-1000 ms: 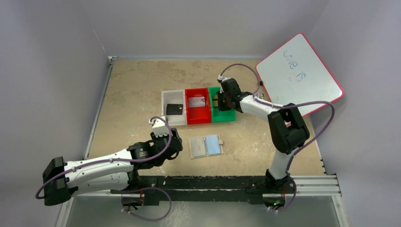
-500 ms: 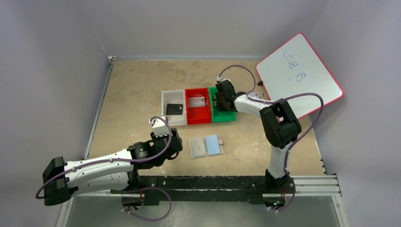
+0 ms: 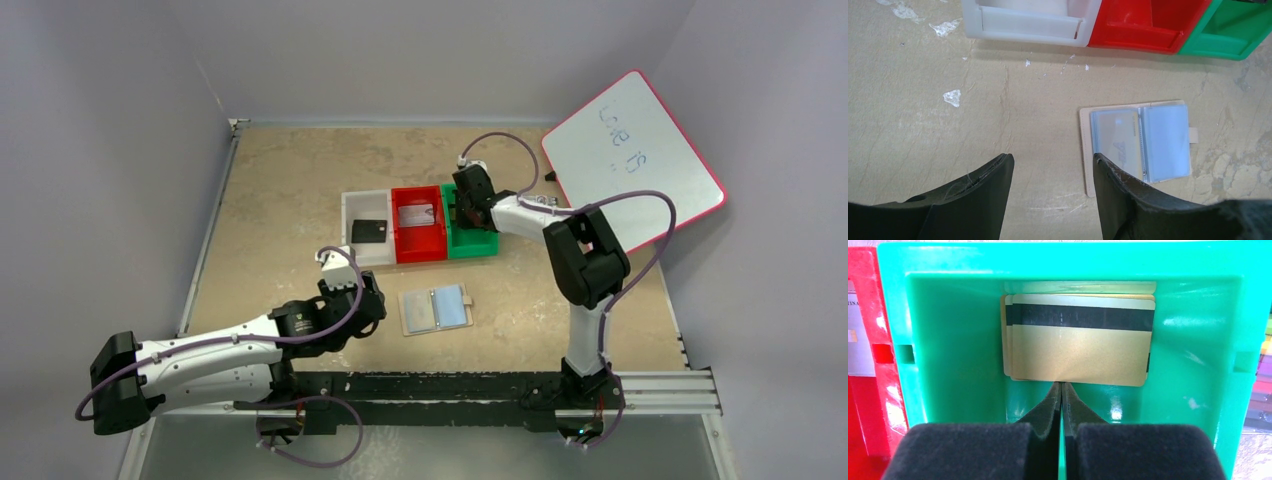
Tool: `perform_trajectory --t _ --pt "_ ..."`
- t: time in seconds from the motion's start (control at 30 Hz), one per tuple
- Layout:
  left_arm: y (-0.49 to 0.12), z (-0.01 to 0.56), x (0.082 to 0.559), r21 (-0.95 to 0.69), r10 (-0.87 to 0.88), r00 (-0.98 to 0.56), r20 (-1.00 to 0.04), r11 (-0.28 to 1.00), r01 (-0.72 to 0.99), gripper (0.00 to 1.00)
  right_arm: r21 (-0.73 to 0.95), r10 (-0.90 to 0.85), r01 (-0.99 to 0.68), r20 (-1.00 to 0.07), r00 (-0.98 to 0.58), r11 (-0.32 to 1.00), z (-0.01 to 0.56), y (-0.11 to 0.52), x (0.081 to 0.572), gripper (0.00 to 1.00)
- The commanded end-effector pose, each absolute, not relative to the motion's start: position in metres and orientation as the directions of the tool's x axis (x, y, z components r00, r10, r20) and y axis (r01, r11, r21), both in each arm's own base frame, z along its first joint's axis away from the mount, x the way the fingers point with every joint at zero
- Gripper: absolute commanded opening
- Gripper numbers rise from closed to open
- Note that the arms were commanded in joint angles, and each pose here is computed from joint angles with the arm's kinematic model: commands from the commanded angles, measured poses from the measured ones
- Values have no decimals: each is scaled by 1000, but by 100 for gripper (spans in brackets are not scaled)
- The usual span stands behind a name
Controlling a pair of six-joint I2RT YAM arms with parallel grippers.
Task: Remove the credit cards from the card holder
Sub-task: Place the credit card in the storage box.
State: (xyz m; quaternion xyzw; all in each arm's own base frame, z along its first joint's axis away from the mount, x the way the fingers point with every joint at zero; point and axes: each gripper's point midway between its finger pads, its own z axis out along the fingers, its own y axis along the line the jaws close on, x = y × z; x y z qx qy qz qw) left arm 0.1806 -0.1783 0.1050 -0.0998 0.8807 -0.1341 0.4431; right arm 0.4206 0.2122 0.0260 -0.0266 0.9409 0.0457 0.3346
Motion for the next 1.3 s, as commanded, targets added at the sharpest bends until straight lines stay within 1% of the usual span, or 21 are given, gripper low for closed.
perform_trajectory --t 0.0,0.27,0.37,0.47,0.63,0.73,0.8,0.87,0.9,0.97,1.0,1.03,1.07,1.1,1.17,1.2,1.27 --pt "-178 111 184 -341 -317 -561 -764 938 -66 60 60 5 -49 -679 -734 997 42 212 436 1" --pt "-179 110 184 -338 -313 -564 -764 939 -64 60 9 -32 -54 -692 -721 999 49 205 439 4" --pt "-179 109 184 -341 -317 -565 -762 938 -66 59 18 -44 -81 -713 -699 997 62 207 439 12" --pt "-180 110 184 -345 -318 -566 -761 936 -62 60 55 -45 -122 -721 -691 991 76 212 432 14" --pt "-181 110 184 -346 -317 -566 -761 936 -61 59 89 -42 -167 -758 -651 982 114 212 421 19" --pt "-182 110 185 -348 -320 -566 -760 935 -61 59 111 -26 -189 -798 -602 976 146 209 408 22" --pt "-182 110 185 -352 -324 -564 -760 934 -62 59 122 24 -143 -834 -551 982 172 200 395 24" --pt "-182 111 186 -357 -331 -558 -761 932 -66 60 124 54 -114 -874 -483 986 196 192 381 30" --pt "-181 112 186 -357 -333 -554 -763 932 -69 59 144 85 -97 -885 -459 985 205 188 373 35" --pt "-180 113 187 -357 -335 -549 -766 931 -70 60 220 133 -147 -885 -446 964 214 193 357 47" --pt "-180 113 187 -355 -334 -547 -768 932 -71 60 254 168 -149 -885 -434 956 214 191 351 57" --pt "-180 114 188 -356 -336 -544 -769 932 -72 60 299 215 -140 -878 -429 944 212 190 345 78" --pt "-179 115 188 -355 -337 -540 -771 932 -74 60 336 242 -152 -867 -435 930 209 192 338 94" --pt "-179 116 189 -355 -338 -537 -773 932 -74 60 365 251 -202 -864 -436 909 210 198 330 99" --pt "-178 117 189 -354 -339 -533 -775 932 -79 60 418 260 -264 -841 -475 869 198 210 317 100" --pt "-177 118 190 -354 -342 -529 -776 932 -83 60 438 269 -265 -826 -495 859 190 213 313 96" --pt "-174 120 190 -355 -349 -522 -778 930 -92 60 472 270 -260 -787 -554 842 172 221 306 81"
